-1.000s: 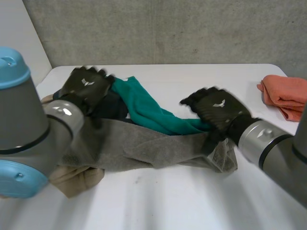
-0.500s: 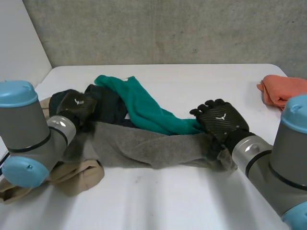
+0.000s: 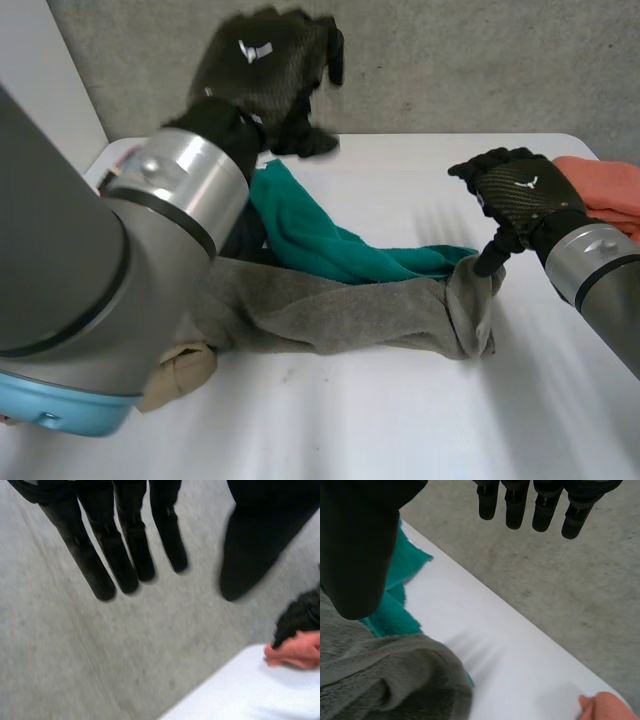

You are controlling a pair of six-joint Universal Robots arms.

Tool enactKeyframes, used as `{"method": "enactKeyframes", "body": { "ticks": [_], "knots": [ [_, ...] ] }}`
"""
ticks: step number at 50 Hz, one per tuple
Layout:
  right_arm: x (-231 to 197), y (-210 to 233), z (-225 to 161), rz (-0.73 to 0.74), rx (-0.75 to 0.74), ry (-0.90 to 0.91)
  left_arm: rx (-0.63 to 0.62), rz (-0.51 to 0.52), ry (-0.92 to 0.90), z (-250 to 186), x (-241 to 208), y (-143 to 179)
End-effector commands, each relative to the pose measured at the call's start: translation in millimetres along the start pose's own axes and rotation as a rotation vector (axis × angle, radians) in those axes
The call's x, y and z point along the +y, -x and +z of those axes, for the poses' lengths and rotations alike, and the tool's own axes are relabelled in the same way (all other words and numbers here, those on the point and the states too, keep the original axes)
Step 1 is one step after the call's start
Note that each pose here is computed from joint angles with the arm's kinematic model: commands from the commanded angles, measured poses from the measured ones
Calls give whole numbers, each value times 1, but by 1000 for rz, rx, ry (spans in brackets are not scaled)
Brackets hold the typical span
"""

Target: Fold the laundry.

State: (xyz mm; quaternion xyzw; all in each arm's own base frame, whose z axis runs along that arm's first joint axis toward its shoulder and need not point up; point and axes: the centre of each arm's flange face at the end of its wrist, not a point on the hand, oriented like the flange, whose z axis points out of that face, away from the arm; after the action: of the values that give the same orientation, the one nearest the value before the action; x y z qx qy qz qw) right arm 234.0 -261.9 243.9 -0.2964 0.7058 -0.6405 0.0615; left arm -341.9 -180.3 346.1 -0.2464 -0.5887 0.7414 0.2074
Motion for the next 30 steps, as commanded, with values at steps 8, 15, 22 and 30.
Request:
{"method": "enactKeyframes", "body": {
  "ticks": [8,15,22,30],
  "knots": [
    [9,113,-35,47,-490,81,-155,118,300,-27,75,63],
    [33,162,-7,2,-428,60,-166,45,240,-36,75,76],
    [58,188,25,-61,-334,26,-188,0,243,-42,78,78],
    [57,193,39,-93,-302,-38,-216,-2,257,-47,83,86]
  ]
}}
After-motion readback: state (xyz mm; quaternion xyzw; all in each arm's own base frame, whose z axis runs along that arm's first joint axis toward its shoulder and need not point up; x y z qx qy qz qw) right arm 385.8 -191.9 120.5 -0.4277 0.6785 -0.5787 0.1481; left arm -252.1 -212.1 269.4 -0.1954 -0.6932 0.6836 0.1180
